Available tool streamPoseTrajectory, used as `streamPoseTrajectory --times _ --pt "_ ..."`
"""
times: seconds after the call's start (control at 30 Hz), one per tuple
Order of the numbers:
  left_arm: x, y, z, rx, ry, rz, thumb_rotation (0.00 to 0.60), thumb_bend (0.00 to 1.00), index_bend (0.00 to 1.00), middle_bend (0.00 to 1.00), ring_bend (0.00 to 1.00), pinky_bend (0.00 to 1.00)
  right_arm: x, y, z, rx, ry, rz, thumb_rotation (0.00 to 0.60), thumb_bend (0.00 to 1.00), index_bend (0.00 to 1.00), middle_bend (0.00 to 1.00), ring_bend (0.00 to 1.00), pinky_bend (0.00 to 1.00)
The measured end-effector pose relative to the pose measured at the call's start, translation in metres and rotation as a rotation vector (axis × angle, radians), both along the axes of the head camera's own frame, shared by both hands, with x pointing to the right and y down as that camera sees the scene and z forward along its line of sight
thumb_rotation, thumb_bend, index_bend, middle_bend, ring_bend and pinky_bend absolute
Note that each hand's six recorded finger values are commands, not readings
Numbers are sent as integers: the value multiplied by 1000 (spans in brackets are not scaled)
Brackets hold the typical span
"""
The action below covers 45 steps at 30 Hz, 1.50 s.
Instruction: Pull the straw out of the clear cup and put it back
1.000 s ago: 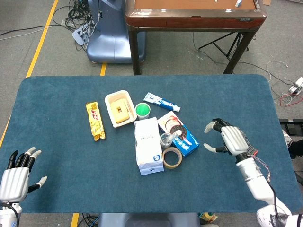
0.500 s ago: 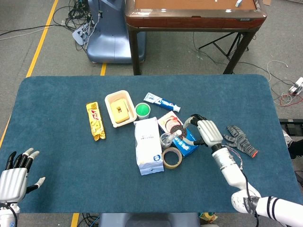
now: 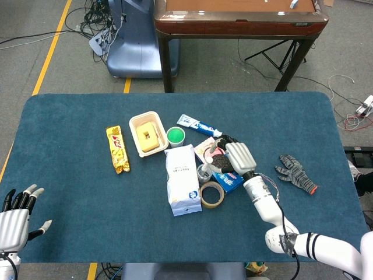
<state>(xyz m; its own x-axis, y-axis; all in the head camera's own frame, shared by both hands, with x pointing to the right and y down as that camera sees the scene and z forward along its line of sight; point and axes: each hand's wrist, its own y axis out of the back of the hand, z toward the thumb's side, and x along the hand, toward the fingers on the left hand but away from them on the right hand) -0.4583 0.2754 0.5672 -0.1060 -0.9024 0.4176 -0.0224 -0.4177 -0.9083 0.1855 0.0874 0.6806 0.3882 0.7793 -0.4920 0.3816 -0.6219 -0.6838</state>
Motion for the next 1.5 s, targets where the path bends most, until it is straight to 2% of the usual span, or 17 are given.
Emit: streamPoseTrajectory --times 0.37,0.7,1.5 --pt "-7 2 -2 4 -4 -11 600 174 190 122 155 31 -25 -1 0 -5 -28 -43 600 290 463 352 170 227" --pt "-5 3 -3 3 -3 -6 600 173 190 122 155 31 -16 7 -6 -30 -17 -63 600 291 473 355 170 227" --pt "-8 5 -4 1 -9 -11 600 173 190 122 155 31 -26 22 10 -93 -12 -106 600 329 491 363 170 227"
